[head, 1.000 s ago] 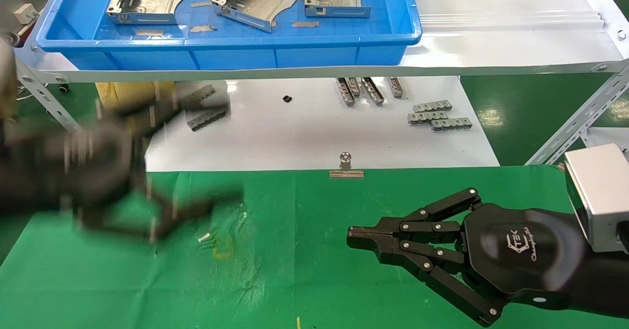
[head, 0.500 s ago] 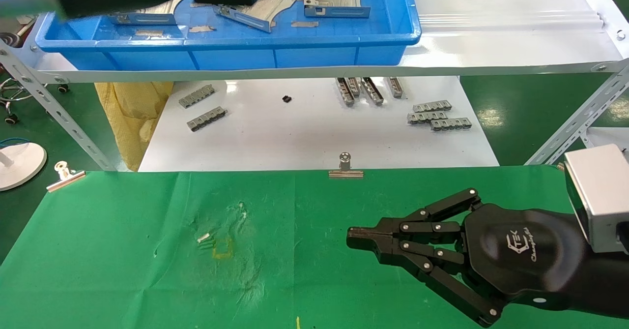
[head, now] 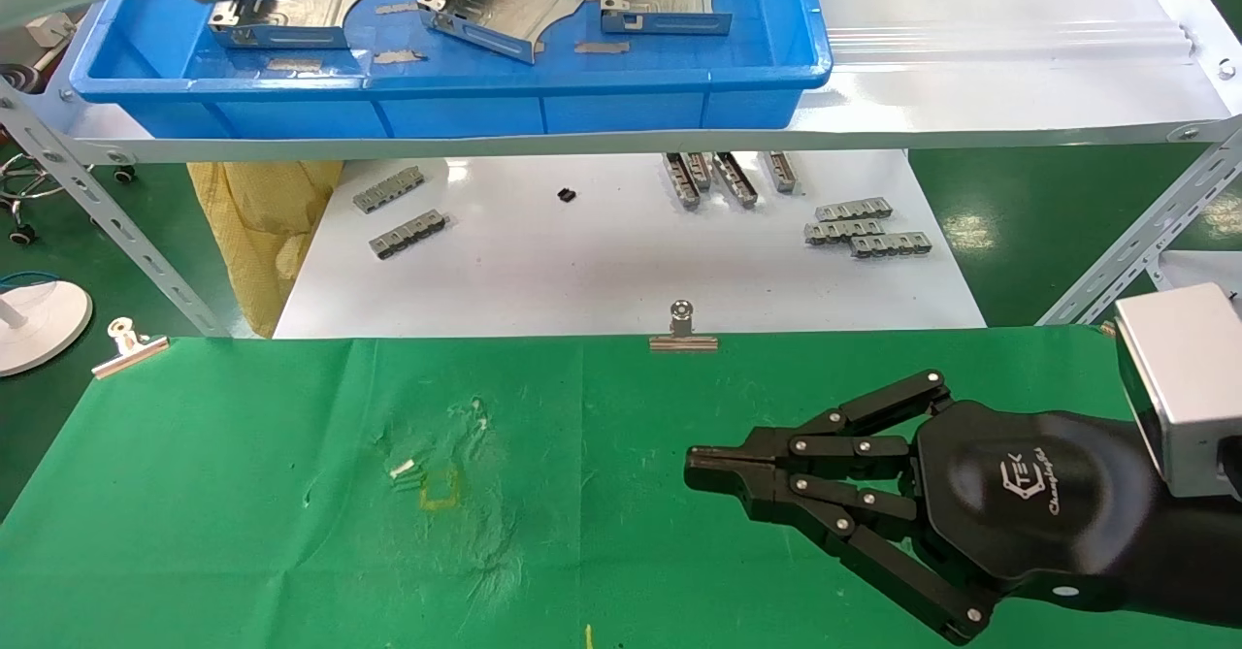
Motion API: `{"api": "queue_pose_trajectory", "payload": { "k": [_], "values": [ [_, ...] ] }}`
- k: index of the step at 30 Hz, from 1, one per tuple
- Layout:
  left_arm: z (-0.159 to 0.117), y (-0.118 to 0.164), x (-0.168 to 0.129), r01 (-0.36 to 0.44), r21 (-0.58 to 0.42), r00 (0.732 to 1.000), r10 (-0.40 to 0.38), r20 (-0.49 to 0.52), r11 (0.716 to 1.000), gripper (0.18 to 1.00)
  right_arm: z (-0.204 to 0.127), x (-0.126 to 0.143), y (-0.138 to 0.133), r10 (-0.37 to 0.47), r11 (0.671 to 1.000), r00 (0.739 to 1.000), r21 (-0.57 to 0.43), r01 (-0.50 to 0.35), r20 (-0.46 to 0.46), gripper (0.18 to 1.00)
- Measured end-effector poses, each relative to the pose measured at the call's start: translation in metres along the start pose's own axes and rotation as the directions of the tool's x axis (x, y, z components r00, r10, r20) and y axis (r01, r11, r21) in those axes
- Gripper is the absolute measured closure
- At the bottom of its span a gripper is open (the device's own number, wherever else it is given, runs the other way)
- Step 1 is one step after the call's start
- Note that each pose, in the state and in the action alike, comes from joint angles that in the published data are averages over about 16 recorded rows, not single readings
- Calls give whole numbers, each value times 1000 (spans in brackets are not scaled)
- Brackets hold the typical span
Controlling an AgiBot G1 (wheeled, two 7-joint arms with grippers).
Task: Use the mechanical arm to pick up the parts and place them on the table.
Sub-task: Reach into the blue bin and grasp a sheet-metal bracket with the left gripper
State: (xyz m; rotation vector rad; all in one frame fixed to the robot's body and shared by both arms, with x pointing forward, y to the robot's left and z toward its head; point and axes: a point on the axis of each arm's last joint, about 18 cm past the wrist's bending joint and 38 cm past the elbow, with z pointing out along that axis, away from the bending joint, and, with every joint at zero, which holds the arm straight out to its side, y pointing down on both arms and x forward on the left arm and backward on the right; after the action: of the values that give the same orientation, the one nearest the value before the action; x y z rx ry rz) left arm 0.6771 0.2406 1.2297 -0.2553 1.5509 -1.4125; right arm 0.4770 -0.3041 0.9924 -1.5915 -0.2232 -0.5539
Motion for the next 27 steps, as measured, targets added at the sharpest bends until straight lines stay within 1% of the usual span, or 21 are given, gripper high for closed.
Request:
{"api": "queue_pose_trajectory", "payload": {
  "k": [7, 13, 20, 27],
  "values": [
    [5, 14, -8, 37, -85, 998, -32, 58, 996, 187, 0, 0, 0, 0, 1000, 1000, 0, 0, 0, 949],
    [7, 19, -14, 60, -133, 993, -46, 105, 989, 205, 0, 0, 0, 0, 1000, 1000, 0, 0, 0, 886],
    [9, 20, -17, 81, -147, 989, -62, 134, 986, 260, 0, 0, 0, 0, 1000, 1000, 0, 0, 0, 759],
    [12, 20, -17, 92, -148, 986, -70, 149, 985, 374, 0, 0, 0, 0, 1000, 1000, 0, 0, 0, 595]
  ]
}}
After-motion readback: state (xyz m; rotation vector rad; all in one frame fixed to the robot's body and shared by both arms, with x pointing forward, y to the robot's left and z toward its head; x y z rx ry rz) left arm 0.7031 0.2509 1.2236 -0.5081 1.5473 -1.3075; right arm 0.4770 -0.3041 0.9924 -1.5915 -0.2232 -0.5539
